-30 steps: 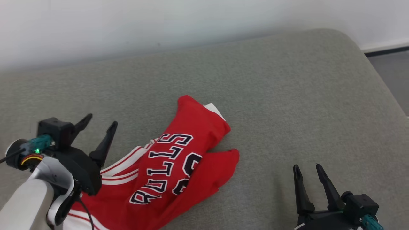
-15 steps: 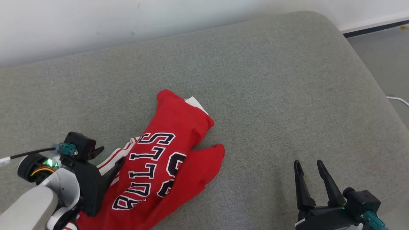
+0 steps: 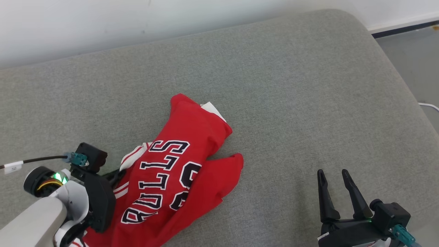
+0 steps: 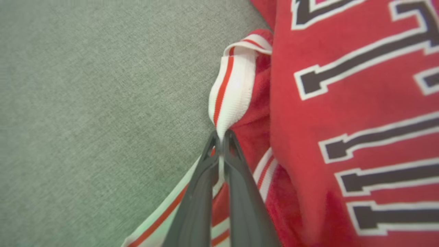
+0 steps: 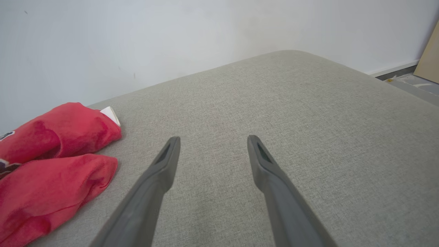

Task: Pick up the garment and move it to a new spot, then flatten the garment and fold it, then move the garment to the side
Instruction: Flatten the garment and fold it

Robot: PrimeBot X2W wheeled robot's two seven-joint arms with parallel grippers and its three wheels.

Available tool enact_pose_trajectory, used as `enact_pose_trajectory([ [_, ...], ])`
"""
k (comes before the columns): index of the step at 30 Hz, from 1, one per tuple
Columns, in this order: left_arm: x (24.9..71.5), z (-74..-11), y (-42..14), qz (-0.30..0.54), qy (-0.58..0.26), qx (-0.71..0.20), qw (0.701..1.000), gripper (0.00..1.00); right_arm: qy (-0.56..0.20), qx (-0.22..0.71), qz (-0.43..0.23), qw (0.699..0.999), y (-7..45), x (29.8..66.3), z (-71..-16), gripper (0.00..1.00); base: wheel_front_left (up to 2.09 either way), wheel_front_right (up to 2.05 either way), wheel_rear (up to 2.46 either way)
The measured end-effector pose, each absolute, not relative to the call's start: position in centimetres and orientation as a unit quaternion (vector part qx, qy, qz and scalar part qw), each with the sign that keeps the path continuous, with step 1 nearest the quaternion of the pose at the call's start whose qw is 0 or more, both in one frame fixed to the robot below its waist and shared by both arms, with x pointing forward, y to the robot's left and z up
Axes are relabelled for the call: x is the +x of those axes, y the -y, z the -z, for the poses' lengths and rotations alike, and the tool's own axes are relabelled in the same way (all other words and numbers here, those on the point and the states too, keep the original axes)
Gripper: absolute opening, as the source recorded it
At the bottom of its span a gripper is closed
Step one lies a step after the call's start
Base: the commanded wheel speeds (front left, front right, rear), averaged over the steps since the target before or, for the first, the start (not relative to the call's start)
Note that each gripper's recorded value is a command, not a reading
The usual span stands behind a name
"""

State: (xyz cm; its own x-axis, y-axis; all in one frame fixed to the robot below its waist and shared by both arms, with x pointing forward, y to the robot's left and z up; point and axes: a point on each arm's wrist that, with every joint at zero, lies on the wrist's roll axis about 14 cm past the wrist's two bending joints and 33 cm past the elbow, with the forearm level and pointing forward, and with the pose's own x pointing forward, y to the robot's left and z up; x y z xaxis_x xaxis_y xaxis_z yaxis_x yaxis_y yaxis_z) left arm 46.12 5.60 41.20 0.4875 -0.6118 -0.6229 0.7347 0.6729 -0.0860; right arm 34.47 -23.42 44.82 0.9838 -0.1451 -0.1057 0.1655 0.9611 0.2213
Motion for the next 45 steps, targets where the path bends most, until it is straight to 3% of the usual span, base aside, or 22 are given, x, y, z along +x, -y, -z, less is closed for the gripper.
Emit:
enact_pose_trajectory([
  [3,46.6,-42.0,-5.6,0.392,-0.299,0.096,0.864,0.0,-0.043,0.116,0.074,0.99,23.2,34.7,-44.9,1.0,0.0,0.0,0.0],
  [8,50.2,-46.8,-6.6,0.365,-0.206,0.074,0.905,0.0,-0.038,0.114,0.067,0.99,22.9,35.0,-45.2,1.0,0.0,0.0,0.0],
  [14,53.5,-51.4,-11.4,0.28,-0.12,0.066,0.95,0.0,-0.039,0.109,0.055,0.992,22.2,35.3,-45.2,1.0,0.0,0.0,0.0],
  [19,54.9,-51.5,-17.3,0.182,-0.095,0.093,0.974,0.0,-0.037,0.102,0.048,0.993,22.0,35.6,-45.3,1.0,0.0,0.0,0.0],
  [23,54.8,-49.7,-18.7,0.159,-0.105,0.099,0.977,0.0,-0.041,0.097,0.051,0.993,22.2,35.6,-45.0,1.0,0.0,0.0,0.0],
  [24,54.7,-49.3,-18.7,0.159,-0.105,0.099,0.977,0.26,-0.042,0.096,0.052,0.993,22.2,35.6,-45.0,1.0,0.0,0.0,0.0],
  [25,54.8,-49.6,-18.5,0.158,-0.092,0.094,0.979,1.0,-0.042,0.095,0.052,0.993,22.2,35.6,-45.0,1.0,0.0,0.0,0.0],
  [35,54.4,-56.3,-18.0,0.128,0.028,0.04,0.991,1.0,-0.031,0.092,0.039,0.994,21.5,35.4,-45.7,1.0,0.0,0.0,0.0],
  [45,47.7,-58.9,-19.7,0.088,0.102,-0.003,0.991,1.0,-0.018,0.093,0.003,0.995,19.3,35.8,-46.7,1.0,0.0,0.0,0.0],
])
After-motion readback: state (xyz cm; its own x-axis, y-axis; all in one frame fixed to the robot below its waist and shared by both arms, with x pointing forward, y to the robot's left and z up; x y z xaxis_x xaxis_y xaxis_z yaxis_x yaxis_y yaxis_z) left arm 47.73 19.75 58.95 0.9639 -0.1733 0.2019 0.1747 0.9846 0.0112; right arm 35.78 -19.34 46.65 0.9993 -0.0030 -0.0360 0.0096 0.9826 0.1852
